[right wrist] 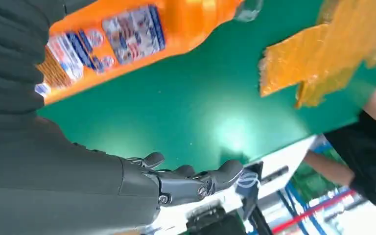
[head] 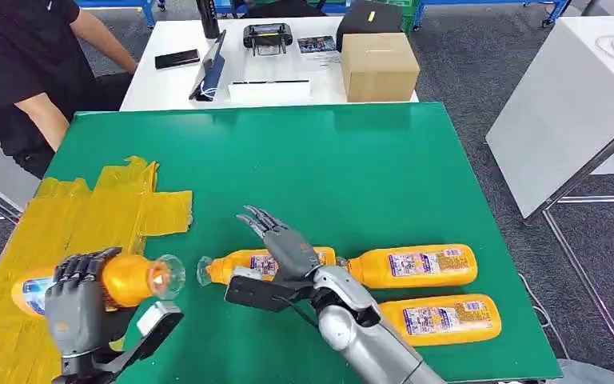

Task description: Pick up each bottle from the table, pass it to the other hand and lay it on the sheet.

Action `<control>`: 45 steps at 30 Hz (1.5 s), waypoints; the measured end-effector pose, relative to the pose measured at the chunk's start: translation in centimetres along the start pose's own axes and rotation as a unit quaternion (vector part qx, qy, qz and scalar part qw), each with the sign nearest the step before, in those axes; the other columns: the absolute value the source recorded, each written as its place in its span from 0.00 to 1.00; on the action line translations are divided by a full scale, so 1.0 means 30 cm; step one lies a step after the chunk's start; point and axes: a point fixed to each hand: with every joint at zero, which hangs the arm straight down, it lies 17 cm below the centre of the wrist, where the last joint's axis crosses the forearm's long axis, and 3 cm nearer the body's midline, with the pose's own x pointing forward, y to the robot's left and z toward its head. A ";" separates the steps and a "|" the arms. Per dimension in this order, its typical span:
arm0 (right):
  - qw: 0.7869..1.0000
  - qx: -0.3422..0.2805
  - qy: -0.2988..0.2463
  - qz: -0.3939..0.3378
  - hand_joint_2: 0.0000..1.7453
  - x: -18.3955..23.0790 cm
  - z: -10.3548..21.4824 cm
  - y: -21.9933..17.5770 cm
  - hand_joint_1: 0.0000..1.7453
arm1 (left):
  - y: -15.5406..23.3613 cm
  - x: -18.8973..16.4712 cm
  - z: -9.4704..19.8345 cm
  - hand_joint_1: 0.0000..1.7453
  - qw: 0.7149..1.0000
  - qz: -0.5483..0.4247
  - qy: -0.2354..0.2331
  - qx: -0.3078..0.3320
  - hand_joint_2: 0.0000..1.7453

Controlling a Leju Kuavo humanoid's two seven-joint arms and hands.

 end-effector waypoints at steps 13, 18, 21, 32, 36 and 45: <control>0.992 0.110 0.037 0.051 1.00 -0.068 -0.113 0.086 0.00 | -0.477 -0.227 0.129 1.00 0.968 -0.112 0.016 -0.223 1.00; 0.984 0.157 0.056 0.070 1.00 -0.104 -0.112 0.145 0.00 | -0.548 -0.255 0.134 1.00 0.956 -0.129 -0.016 -0.262 1.00; 0.980 0.170 0.065 0.079 1.00 -0.126 -0.110 0.164 0.00 | -0.566 -0.275 0.129 1.00 0.953 -0.135 -0.026 -0.271 1.00; 0.976 0.182 0.076 0.091 1.00 -0.154 -0.108 0.179 0.00 | -0.583 -0.289 0.125 1.00 0.950 -0.140 -0.031 -0.278 1.00; 0.970 0.206 0.085 0.100 1.00 -0.172 -0.094 0.197 0.00 | -0.597 -0.292 0.130 0.00 0.946 -0.139 -0.039 -0.289 1.00; 0.930 0.285 0.132 0.192 1.00 -0.290 -0.046 0.236 0.00 | -0.627 -0.305 0.162 0.00 0.925 0.035 -0.094 -0.367 0.00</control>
